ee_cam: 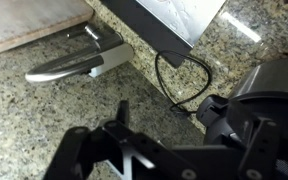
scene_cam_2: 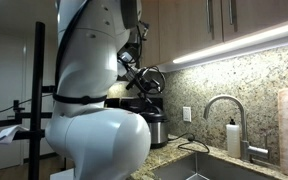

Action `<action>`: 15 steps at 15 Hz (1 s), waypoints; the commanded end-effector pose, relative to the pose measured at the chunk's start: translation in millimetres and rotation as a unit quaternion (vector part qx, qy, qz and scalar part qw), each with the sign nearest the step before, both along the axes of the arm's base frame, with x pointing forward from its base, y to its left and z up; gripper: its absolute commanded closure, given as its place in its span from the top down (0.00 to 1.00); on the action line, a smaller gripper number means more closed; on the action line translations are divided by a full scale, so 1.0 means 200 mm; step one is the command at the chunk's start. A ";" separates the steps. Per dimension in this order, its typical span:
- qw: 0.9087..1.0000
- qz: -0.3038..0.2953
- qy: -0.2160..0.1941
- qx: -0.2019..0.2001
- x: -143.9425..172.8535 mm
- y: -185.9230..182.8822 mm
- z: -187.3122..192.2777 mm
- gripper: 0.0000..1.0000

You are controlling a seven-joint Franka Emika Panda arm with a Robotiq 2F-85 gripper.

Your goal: Remove the black lid from the rice cooker

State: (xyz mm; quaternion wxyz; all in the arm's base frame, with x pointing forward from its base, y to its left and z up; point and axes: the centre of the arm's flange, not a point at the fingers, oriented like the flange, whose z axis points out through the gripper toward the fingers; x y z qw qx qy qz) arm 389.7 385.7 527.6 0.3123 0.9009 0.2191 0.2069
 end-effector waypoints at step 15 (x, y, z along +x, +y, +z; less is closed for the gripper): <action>0.925 0.230 -0.129 -0.275 0.27 0.76 -0.44 1.00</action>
